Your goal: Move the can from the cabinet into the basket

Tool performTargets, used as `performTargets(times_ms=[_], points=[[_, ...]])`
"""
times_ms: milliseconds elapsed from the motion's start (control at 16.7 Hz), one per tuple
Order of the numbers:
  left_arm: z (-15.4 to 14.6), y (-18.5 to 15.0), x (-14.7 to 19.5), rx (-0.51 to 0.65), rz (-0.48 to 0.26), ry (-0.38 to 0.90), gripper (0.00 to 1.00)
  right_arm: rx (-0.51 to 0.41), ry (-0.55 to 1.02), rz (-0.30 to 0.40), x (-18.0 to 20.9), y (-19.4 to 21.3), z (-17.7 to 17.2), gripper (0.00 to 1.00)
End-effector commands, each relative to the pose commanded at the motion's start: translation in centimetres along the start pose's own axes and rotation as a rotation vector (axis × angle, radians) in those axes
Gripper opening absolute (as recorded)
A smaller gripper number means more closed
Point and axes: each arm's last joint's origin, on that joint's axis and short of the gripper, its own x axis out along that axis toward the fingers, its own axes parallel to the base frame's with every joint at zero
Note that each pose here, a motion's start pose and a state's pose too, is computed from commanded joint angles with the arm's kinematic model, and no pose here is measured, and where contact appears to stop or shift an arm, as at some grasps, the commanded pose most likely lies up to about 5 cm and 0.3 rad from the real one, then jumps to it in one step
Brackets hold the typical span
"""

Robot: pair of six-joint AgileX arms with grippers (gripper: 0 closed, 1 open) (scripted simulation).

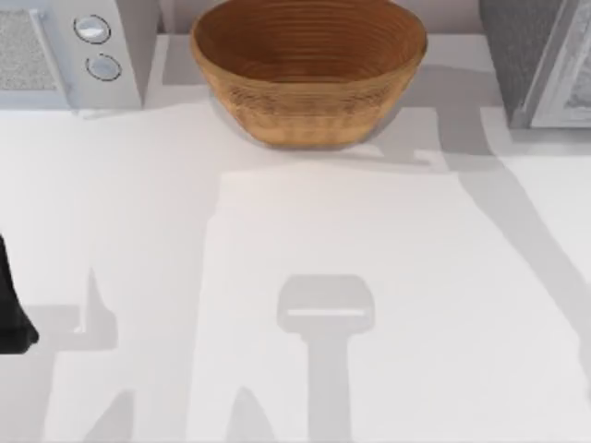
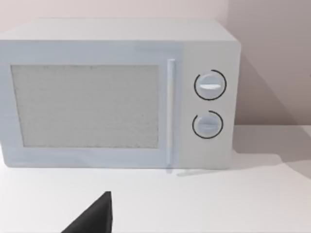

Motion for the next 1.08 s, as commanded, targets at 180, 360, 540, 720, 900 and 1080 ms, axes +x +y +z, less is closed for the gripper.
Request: performTargets(times_ms=[180,360,540,720,900,1080], points=[[0.0,0.0,0.0,0.0,0.0,0.0,1.0,-0.012,0.017,0.002,-6.8,0.5,2.2,0.0],[0.0,0.0,0.0,0.0,0.0,0.0,1.0,-0.007,0.006,0.002,-12.0,-1.1,3.6,0.0],[0.0,0.0,0.0,0.0,0.0,0.0,1.0,-0.007,0.005,0.002,-12.8,-1.4,3.7,0.0],[0.0,0.0,0.0,0.0,0.0,0.0,1.0,-0.011,0.011,-0.001,-12.6,-1.3,3.5,0.0],[0.0,0.0,0.0,0.0,0.0,0.0,1.0,-0.013,0.019,-0.019,-12.4,-2.1,2.8,0.0],[0.0,0.0,0.0,0.0,0.0,0.0,1.0,-0.006,0.028,0.023,-12.8,-3.4,0.9,0.0]])
